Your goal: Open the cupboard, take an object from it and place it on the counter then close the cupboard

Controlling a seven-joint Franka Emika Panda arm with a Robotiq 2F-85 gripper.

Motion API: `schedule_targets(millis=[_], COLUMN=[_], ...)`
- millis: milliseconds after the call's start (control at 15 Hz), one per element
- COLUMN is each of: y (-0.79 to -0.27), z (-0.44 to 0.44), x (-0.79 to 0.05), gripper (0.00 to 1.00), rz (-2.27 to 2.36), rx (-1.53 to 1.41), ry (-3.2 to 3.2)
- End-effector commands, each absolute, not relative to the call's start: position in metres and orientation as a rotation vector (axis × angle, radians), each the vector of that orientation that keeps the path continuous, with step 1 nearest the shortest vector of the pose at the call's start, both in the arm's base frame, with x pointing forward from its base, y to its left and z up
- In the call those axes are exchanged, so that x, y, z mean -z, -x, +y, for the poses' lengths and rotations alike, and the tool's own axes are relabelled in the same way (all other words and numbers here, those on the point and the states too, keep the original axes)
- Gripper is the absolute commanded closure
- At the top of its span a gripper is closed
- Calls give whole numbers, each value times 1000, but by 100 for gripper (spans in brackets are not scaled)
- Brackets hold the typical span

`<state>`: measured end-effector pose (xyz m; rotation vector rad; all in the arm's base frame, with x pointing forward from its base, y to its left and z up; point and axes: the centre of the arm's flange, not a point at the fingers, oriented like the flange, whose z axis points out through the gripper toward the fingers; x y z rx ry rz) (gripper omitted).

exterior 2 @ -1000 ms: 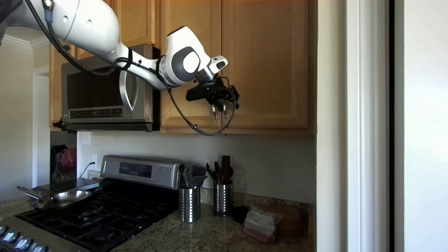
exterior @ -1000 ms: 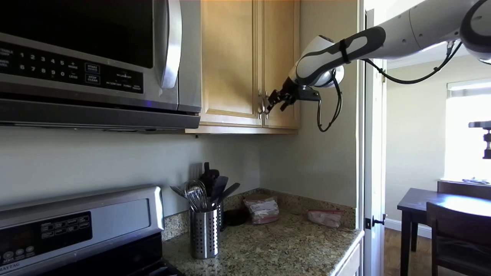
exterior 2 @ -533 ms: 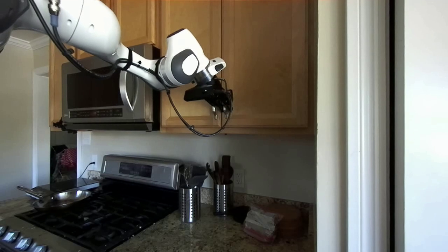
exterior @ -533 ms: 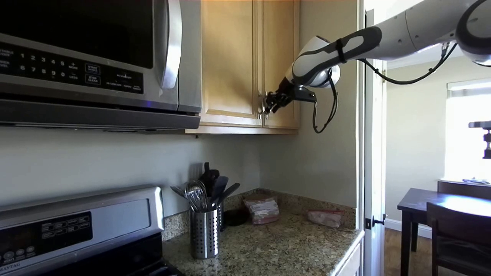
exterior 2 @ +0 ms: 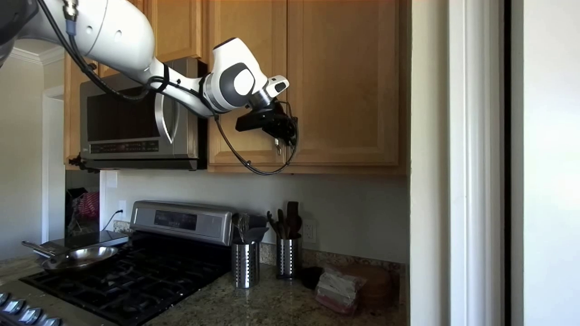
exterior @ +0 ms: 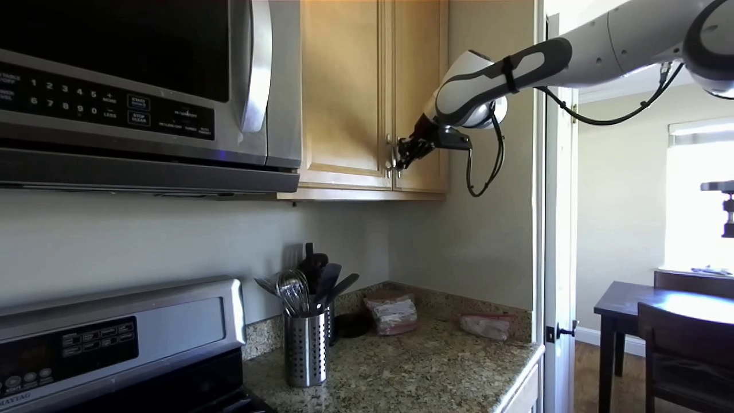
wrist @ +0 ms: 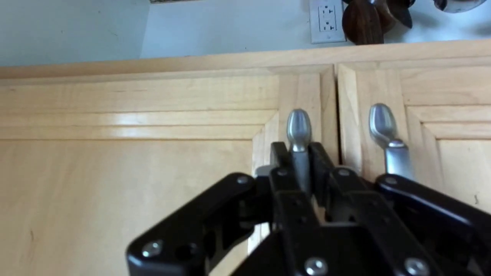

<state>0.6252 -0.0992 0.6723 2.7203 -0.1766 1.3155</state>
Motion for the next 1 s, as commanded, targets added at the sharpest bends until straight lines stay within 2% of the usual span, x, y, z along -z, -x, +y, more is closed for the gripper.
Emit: schedule_targets(millis=[0, 933], y=[-604, -532], z=[-116, -152], x=[-657, -640], gripper=[91, 91], rz=[-256, -675], rx=[-1177, -1144], ry=[-2658, -2561])
